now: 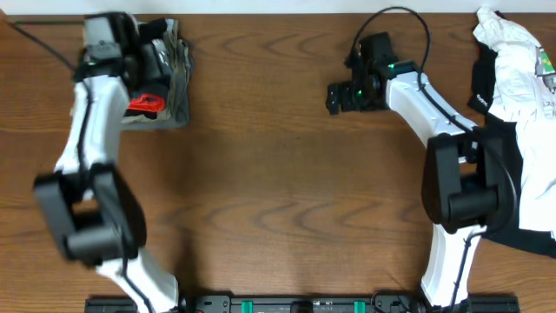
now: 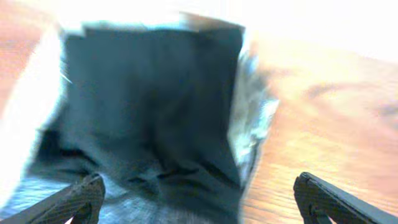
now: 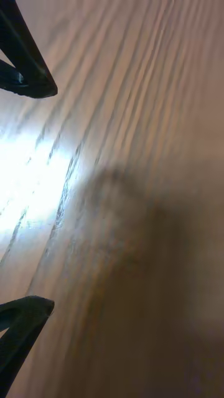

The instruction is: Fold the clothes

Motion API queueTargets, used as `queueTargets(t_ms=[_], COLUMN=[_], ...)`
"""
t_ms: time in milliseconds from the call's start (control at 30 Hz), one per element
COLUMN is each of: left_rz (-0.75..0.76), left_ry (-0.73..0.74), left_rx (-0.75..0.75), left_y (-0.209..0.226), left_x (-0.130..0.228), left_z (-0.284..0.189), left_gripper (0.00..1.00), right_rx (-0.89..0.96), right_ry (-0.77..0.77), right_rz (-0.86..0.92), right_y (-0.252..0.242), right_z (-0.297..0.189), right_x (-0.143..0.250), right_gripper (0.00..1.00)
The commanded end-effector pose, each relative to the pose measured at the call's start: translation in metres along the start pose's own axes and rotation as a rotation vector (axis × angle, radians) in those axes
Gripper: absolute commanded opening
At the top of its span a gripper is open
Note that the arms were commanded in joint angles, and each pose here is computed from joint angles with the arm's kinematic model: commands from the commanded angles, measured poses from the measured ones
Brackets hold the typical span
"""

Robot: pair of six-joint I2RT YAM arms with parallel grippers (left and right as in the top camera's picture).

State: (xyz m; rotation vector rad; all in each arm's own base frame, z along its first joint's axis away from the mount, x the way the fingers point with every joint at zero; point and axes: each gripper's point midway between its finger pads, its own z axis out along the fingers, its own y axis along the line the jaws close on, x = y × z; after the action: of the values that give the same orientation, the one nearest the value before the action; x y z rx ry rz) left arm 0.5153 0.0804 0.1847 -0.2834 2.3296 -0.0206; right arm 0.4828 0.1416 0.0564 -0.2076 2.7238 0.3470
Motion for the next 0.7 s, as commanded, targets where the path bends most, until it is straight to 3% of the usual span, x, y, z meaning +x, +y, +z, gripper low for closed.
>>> queueTargets(t_ms=[0,167,367,667], left_rz=[0.028,0.029,0.031,0.03], left_ry=[-0.085,-0.107,-0.133,-0.126], left_rx=[0.012,0.013,0.015,0.014], left_y=[-0.005,-0.008,-0.009,-0.009], left_x=[-0.026,-0.029,-0.033,-0.032], left_z=[-0.053,-0.106,-0.124,-0.122], left_gripper=[0.98,0.98,0.98,0.98], right_rx=[0.0,0.123,0.145,0.137], right_ry=[-0.253,-0.477,-0.657,-0.76], right_rz=[-0.132,-0.136,-0.142,-0.151], right_y=[0.019,0.017,0.028,0.037], right_z=[-0.094,-0.195,-0.287,-0.339], right_x=[-0.066,-0.098,-0.099,-0.091], right_gripper=[0.99,0.99,0.99,0.99])
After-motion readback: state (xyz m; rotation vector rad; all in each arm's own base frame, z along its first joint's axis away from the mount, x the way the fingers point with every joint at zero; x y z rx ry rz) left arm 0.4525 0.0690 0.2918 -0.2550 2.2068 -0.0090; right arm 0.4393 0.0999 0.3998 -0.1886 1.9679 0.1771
